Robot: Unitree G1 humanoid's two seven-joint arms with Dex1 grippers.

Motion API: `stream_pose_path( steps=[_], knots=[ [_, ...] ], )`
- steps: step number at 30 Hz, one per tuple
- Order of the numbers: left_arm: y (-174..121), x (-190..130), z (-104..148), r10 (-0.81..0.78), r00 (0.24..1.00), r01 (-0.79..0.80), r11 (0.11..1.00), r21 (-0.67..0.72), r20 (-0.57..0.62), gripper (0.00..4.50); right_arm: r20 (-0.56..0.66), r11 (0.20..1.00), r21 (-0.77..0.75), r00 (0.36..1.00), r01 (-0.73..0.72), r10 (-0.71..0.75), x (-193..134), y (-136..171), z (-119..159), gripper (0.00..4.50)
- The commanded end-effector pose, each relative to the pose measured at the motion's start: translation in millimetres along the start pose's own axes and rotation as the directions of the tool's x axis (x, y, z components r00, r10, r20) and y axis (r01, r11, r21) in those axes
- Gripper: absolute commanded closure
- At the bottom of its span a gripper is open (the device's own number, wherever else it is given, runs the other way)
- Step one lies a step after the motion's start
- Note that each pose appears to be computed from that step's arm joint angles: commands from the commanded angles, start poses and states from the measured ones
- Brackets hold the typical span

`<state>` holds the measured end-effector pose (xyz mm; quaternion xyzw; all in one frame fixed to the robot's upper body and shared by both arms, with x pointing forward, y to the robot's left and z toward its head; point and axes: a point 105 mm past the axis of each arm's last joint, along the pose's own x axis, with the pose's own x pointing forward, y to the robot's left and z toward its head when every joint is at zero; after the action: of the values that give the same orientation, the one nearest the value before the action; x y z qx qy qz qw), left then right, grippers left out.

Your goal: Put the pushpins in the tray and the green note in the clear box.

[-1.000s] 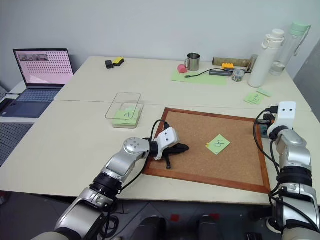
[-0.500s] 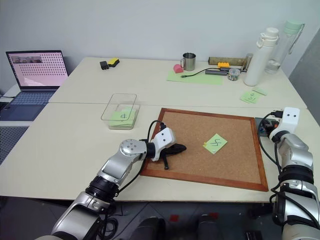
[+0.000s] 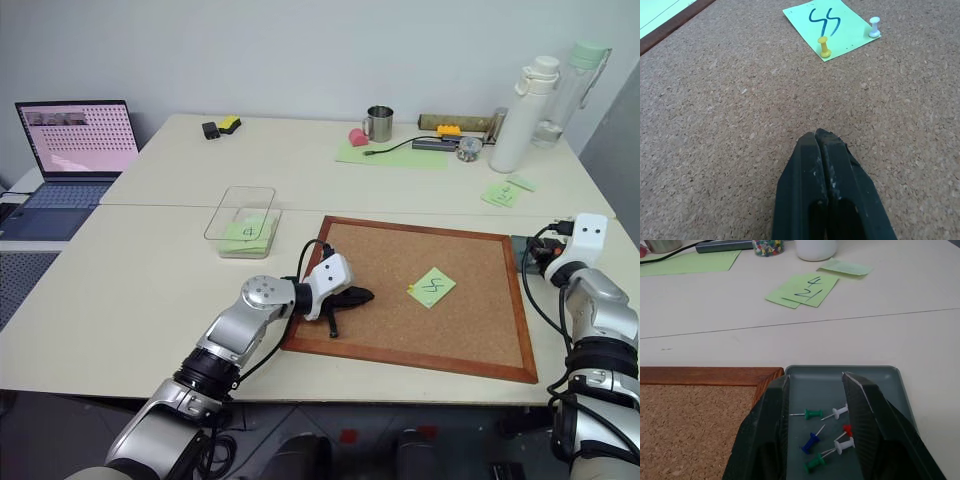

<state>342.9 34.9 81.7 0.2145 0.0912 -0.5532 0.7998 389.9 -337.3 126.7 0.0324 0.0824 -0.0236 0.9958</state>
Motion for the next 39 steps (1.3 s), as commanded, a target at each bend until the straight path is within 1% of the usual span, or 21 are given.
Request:
stream_pose_path(
  steps=[1, 3, 5, 6, 8, 10, 11, 13, 15, 22, 26, 29, 32, 34, 35, 37, 39],
  knots=[
    [-2.5, 3.0, -12.3, -0.008, 0.999, 0.007, 1.0, -0.019, -0.048, 4.5, 0.085, 0.997, -0.075, 0.996, -0.027, 0.033, -6.0, 3.6, 25.8, 2.79],
    [-2.8, 2.3, -12.9, -0.007, 0.999, 0.006, 1.0, -0.019, -0.048, 4.5, 0.107, 0.992, -0.066, 0.987, -0.11, 0.116, -10.9, 21.0, 27.8, 2.79],
    [-3.3, 1.7, -13.3, -0.006, 0.999, 0.005, 1.0, -0.02, -0.049, 4.5, 0.117, 0.965, -0.096, 0.96, -0.243, 0.254, -22.7, 48.8, 27.8, 2.79],
    [-3.4, 1.5, -13.3, -0.005, 0.999, 0.004, 1.0, -0.02, -0.049, 4.5, 0.113, 0.94, -0.121, 0.937, -0.318, 0.331, -31.2, 64.7, 26.2, 2.79],
    [-3.4, 1.1, -13.4, -0.003, 0.999, 0.002, 1.0, -0.023, -0.049, 4.5, 0.084, 0.866, -0.167, 0.868, -0.472, 0.489, -53.4, 100.0, 18.5, 2.79],
    [-3.2, 0.5, -13.4, 0.0, 0.999, -0.001, 1.0, -0.025, -0.048, 4.5, 0.03, 0.79, -0.197, 0.802, -0.58, 0.597, -75.4, 130.2, 4.5, 2.79],
    [-3.2, 0.1, -13.5, 0.001, 0.999, -0.002, 1.0, -0.025, -0.048, 4.5, -0.001, 0.759, -0.21, 0.776, -0.616, 0.63, -84.3, 143.0, -5.0, 2.79],
    [-2.8, 0.2, -13.5, 0.001, 0.999, -0.003, 1.0, -0.025, -0.049, 4.5, -0.047, 0.729, -0.234, 0.757, -0.643, 0.652, -92.4, 156.8, -18.2, 2.79],
    [-3.4, 0.3, -13.7, 0.0, 0.999, -0.001, 1.0, -0.024, -0.05, 4.5, -0.071, 0.73, -0.24, 0.762, -0.64, 0.644, -92.8, 162.8, -28.6, 2.79],
    [-1.9, 1.0, -11.5, -0.005, 0.999, 0.004, 1.0, -0.018, -0.048, 4.5, -0.102, 0.73, -0.198, 0.754, -0.654, 0.648, -87.5, 179.4, -49.3, 2.79],
    [-1.2, 1.0, -10.7, -0.004, 0.999, 0.003, 1.0, -0.017, -0.047, 4.5, -0.142, 0.723, -0.187, 0.747, -0.665, 0.65, -87.7, 182.6, -61.5, 2.79],
    [-1.5, 0.0, -11.7, -0.003, 0.999, 0.002, 1.0, -0.017, -0.049, 4.5, -0.175, 0.727, -0.203, 0.754, -0.656, 0.633, -86.5, 180.5, -71.4, 2.79],
    [-1.4, -0.6, -12.2, 0.0, 0.999, 0.0, 1.0, -0.019, -0.05, 4.5, -0.17, 0.738, -0.184, 0.76, -0.649, 0.627, -85.4, 179.2, -72.5, 2.79],
    [-1.2, -0.8, -12.3, 0.002, 0.999, -0.003, 1.0, -0.02, -0.05, 4.5, -0.159, 0.747, -0.175, 0.767, -0.642, 0.622, -84.2, 177.2, -71.3, 3.15],
    [-1.1, -0.9, -12.3, 0.003, 0.999, -0.004, 1.0, -0.02, -0.05, 4.5, -0.155, 0.749, -0.175, 0.769, -0.64, 0.62, -84.0, 176.3, -70.9, 3.16],
    [-1.0, -0.8, -12.3, 0.005, 0.999, -0.006, 1.0, -0.021, -0.05, 4.5, -0.152, 0.751, -0.172, 0.77, -0.638, 0.62, -83.8, 174.5, -70.6, 3.55],
    [-1.1, -0.6, -12.1, 0.004, 0.999, -0.005, 1.0, -0.021, -0.049, 4.5, -0.144, 0.753, -0.17, 0.772, -0.636, 0.62, -83.5, 173.2, -69.6, 4.03]
  ],
)
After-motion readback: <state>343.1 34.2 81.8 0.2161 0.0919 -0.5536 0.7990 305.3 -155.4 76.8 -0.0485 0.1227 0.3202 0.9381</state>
